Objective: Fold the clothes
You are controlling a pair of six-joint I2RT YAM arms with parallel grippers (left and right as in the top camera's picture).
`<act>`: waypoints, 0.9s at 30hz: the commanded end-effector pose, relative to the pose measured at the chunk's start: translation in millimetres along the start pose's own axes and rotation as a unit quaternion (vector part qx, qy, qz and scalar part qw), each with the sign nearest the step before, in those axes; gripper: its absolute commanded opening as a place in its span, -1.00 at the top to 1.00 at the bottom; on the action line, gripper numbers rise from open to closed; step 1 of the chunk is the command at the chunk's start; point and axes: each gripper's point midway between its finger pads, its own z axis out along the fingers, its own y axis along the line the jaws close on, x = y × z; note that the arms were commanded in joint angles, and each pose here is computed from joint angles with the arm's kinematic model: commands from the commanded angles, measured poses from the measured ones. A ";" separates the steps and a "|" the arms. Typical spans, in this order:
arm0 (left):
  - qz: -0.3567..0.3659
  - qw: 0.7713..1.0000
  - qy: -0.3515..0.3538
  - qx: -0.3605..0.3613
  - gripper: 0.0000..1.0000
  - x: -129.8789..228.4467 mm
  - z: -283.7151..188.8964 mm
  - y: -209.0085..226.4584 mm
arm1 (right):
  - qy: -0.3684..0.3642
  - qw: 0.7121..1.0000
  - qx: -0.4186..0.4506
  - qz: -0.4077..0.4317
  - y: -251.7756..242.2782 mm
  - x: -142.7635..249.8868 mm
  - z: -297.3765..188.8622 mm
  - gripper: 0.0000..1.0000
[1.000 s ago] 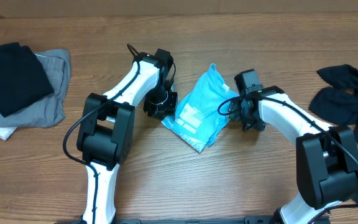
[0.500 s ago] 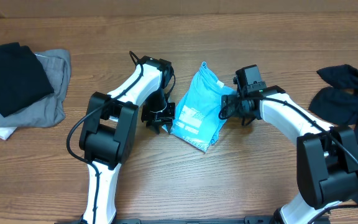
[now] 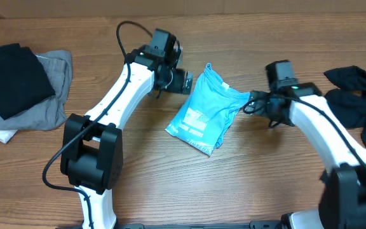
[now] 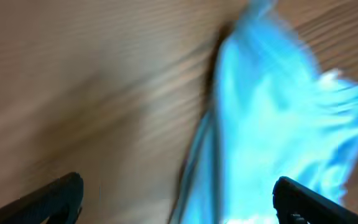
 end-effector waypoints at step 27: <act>0.016 0.958 0.039 0.283 -0.02 34.0 133.1 -72.0 | 0.024 0.999 0.021 0.006 -14.5 18.3 -28.4 -1.00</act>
